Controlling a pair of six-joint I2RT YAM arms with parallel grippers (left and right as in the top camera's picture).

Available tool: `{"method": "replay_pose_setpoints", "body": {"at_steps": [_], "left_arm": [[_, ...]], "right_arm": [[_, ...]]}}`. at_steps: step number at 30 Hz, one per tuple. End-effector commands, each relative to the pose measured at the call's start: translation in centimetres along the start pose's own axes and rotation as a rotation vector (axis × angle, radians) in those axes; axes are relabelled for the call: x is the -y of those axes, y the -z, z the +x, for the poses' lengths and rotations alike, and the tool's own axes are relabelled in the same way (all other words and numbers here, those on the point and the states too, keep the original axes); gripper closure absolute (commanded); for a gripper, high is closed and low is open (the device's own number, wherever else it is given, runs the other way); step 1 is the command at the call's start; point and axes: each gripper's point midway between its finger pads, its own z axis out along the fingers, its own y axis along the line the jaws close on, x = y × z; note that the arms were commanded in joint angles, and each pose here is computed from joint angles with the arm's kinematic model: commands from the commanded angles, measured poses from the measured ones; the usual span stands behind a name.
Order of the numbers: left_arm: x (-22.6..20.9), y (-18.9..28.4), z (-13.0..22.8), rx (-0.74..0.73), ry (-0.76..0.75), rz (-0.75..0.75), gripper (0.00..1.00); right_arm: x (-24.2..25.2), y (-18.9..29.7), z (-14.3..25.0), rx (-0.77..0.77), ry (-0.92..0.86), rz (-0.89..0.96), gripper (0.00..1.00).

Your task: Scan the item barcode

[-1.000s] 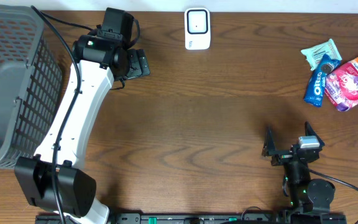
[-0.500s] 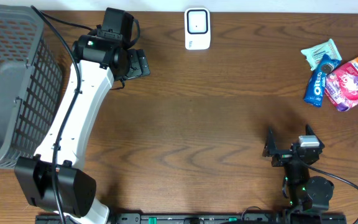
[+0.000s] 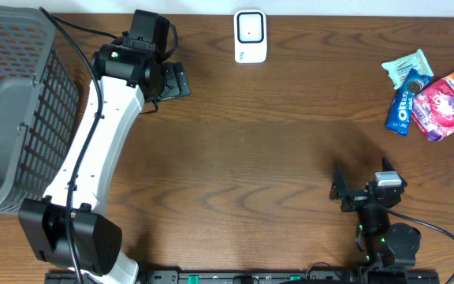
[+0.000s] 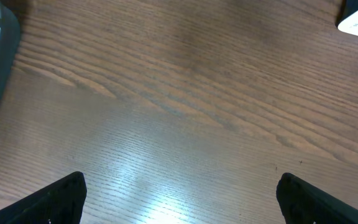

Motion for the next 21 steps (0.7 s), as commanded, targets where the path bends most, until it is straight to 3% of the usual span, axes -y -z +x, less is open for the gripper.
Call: {"method": "replay_pose_setpoints", "body": {"at_steps": [1,21], "left_arm": [[-0.2,-0.1,-0.1,-0.001,-0.002,-0.011,0.02],[-0.2,-0.1,-0.1,-0.001,-0.002,-0.011,0.02]], "right_arm": [[-0.9,0.0,0.1,-0.003,-0.029,-0.037,0.01],[-0.7,0.0,0.3,-0.009,-0.024,-0.009,0.01]]}}
